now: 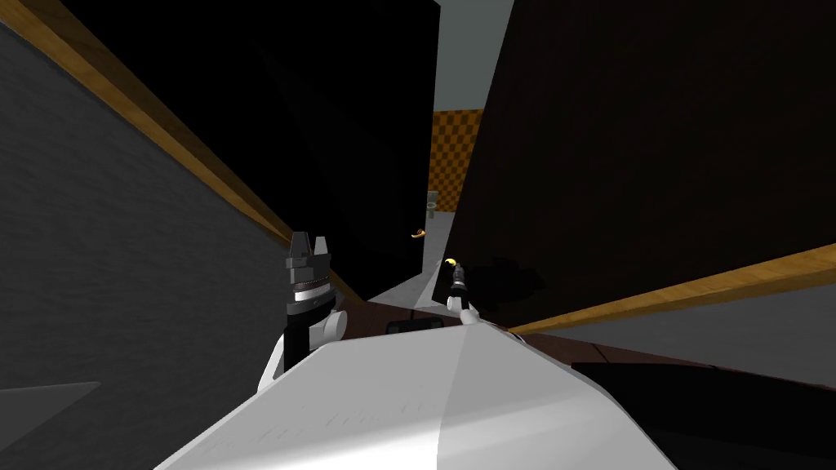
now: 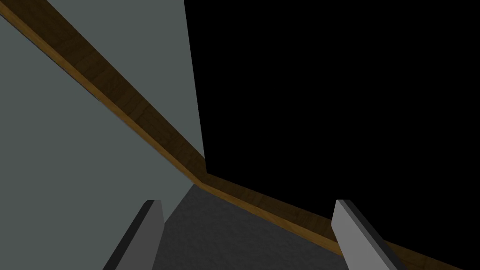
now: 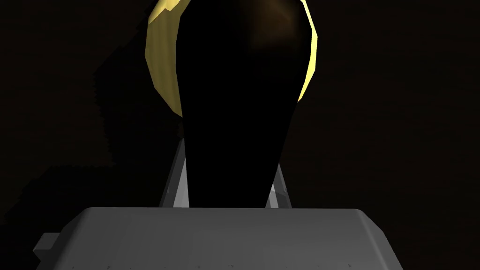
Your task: Push the door open
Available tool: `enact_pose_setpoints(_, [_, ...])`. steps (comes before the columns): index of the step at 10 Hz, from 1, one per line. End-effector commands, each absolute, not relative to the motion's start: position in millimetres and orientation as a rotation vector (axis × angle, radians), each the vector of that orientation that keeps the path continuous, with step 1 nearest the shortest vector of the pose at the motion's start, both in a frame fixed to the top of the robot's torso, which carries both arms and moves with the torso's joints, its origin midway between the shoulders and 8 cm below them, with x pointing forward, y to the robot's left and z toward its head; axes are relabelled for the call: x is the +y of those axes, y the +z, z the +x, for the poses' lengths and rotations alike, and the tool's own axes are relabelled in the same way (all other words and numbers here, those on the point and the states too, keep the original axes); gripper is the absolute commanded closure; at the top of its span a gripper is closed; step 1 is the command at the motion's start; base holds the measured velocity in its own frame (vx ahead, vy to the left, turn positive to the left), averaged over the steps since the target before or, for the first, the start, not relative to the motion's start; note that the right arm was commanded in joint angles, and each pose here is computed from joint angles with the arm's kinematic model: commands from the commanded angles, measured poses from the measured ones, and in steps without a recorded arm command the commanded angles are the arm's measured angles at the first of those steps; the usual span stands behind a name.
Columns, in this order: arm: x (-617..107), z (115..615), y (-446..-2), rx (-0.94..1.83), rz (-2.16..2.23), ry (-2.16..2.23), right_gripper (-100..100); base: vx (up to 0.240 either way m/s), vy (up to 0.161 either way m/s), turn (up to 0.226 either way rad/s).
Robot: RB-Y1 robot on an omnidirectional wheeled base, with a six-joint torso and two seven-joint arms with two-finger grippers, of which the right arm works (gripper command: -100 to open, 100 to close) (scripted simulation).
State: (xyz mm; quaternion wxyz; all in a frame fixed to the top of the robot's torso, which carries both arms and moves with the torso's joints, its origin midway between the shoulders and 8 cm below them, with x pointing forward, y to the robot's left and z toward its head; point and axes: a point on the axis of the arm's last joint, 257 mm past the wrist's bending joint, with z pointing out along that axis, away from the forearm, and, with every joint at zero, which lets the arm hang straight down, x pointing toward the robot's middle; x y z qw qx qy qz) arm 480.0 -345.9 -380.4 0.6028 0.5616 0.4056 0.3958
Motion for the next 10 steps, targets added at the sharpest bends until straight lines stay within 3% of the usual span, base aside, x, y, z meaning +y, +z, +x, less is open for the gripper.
enact_pose_setpoints(1, [-374,477,-371,0.894,1.288,0.88,100,0.076,-0.019,0.114])
enact_pose_setpoints(10, [-391,470,-372,0.861,1.306,0.841,100,0.03,-0.005,0.023])
